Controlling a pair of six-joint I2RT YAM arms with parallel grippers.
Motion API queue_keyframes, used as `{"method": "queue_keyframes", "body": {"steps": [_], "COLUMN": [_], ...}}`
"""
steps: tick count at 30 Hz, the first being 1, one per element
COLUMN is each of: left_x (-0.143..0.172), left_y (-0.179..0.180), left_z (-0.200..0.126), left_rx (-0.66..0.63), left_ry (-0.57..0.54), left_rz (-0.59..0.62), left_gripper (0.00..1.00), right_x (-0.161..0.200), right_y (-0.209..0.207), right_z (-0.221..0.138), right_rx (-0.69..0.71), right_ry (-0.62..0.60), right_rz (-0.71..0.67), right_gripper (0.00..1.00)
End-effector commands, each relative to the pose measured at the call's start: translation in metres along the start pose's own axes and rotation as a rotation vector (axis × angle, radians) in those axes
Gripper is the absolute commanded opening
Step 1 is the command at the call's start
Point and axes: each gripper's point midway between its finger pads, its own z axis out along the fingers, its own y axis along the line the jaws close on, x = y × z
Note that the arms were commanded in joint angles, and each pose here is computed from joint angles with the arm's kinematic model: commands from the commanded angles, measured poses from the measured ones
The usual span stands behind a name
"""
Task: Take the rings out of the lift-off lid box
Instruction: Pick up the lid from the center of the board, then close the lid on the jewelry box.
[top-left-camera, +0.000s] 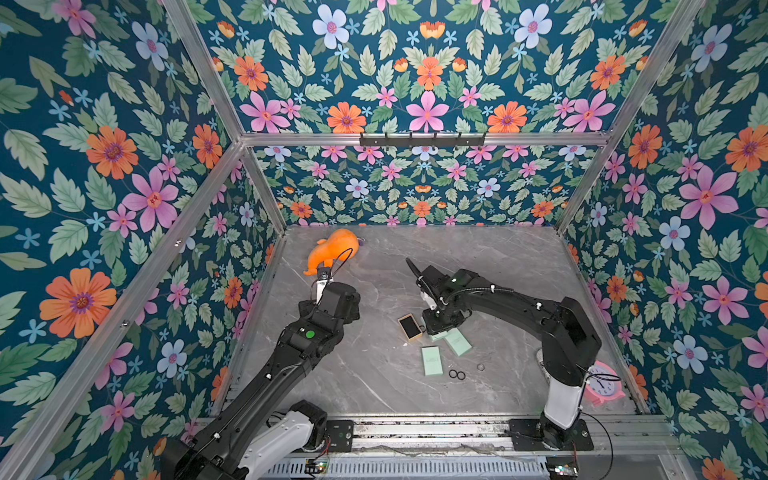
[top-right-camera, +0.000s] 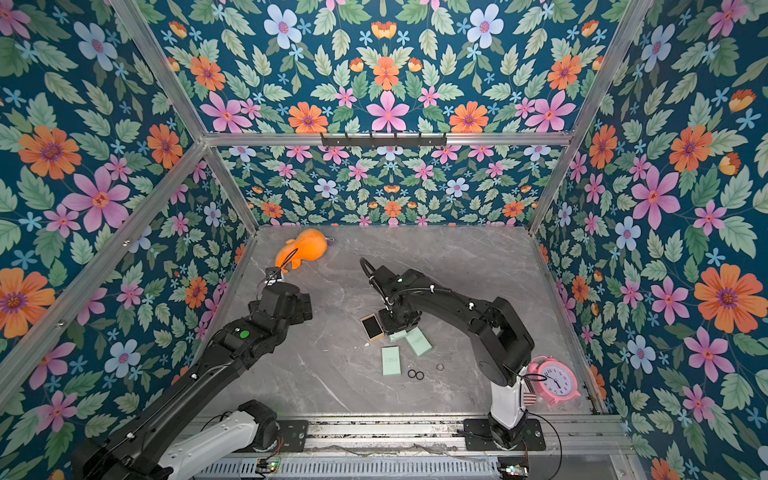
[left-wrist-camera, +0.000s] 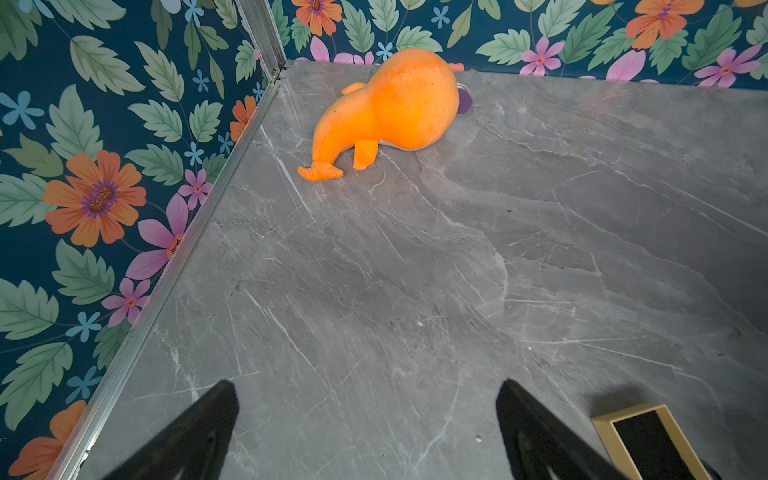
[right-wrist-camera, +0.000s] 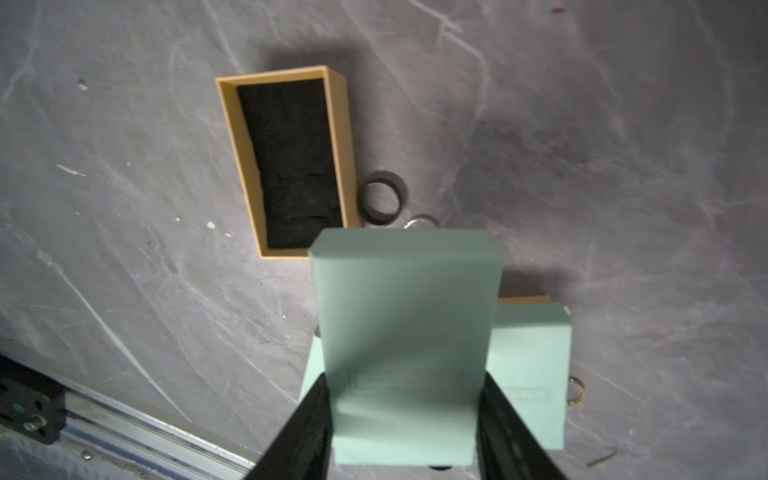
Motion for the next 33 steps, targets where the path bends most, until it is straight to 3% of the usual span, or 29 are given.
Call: {"method": "queue_keyframes", "body": {"steps": [1,13,33], "left_x": [0.001,0.000,0.001], "left_y": [0.005,0.006,0.007], "left_z": [0.000,-0.002,-0.002], "left_rx": [-0.023,-0.021,-0.023], "left_ry": [0.002,-0.006,-0.005], "left_rz": [0.011,0.005,0.007], "left_gripper": [0.99,1.00,0.99], "right_x": [0.004,-0.014,-0.031], "right_y": [0.007,0.026,0.033], "right_z": [0.003,0.017,0.024], "right_rx": [0.001,-0.013,0.029], "right_ry": [0.050,0.072,0.055], "right_rz": [-0.041,-0.108,-0.037], "right_gripper": [0.40,0.39,0.35]}}
